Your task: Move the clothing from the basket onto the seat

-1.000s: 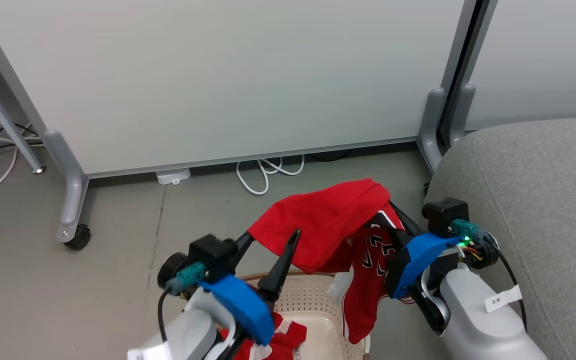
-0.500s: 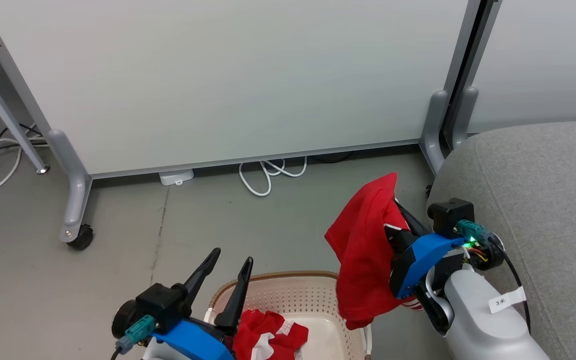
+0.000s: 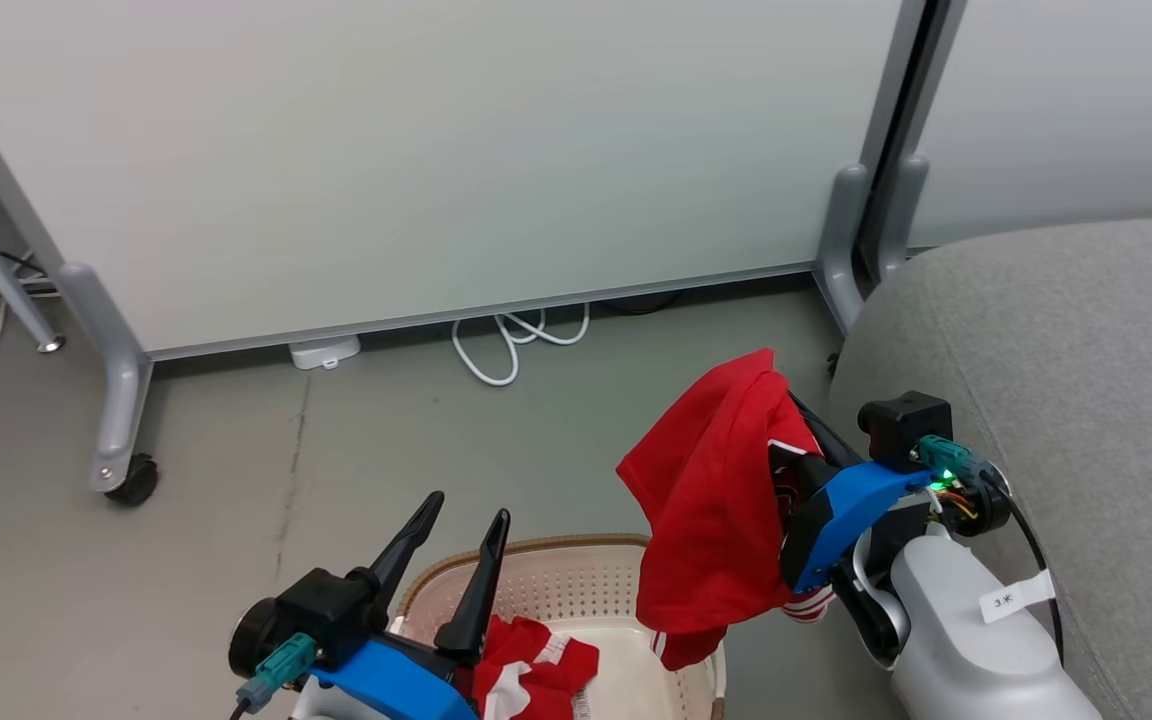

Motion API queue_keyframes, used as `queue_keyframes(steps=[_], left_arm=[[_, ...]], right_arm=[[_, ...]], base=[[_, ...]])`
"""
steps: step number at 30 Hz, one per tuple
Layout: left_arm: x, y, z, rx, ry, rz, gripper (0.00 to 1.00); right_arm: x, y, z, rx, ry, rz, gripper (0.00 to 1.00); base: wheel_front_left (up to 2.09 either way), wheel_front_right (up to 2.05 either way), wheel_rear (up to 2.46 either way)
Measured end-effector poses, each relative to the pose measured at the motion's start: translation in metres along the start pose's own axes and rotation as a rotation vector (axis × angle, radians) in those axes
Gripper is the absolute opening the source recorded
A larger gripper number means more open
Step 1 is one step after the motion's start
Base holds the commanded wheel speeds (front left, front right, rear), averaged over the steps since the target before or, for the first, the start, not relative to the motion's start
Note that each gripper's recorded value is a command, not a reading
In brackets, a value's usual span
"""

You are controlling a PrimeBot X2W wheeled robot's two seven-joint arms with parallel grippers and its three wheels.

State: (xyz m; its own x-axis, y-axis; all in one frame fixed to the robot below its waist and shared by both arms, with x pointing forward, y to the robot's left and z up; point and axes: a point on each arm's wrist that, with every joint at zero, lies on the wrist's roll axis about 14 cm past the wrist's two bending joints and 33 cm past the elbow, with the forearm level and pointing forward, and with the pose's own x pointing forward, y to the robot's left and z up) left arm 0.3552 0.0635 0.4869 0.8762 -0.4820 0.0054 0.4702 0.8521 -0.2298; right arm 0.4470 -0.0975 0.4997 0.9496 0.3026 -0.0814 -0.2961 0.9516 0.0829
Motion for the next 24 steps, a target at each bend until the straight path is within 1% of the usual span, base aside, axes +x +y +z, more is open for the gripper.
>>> queue_keyframes(steps=[5,12,24], left_arm=[[0.01,-0.006,-0.002,0.001,0.006,-0.029,1.0],[0.033,-0.027,-0.006,0.006,0.022,-0.12,1.0],[0.071,-0.085,-0.021,-0.006,0.063,-0.326,1.0]], right_arm=[[-0.008,-0.016,0.0,0.003,-0.004,-0.044,0.0],[-0.026,-0.049,-0.003,0.01,-0.005,-0.135,0.0],[-0.08,-0.113,-0.006,0.022,-0.008,-0.338,0.0]], base=[[0.0,0.0,0.0],[0.0,0.0,0.0],[0.0,0.0,0.0]])
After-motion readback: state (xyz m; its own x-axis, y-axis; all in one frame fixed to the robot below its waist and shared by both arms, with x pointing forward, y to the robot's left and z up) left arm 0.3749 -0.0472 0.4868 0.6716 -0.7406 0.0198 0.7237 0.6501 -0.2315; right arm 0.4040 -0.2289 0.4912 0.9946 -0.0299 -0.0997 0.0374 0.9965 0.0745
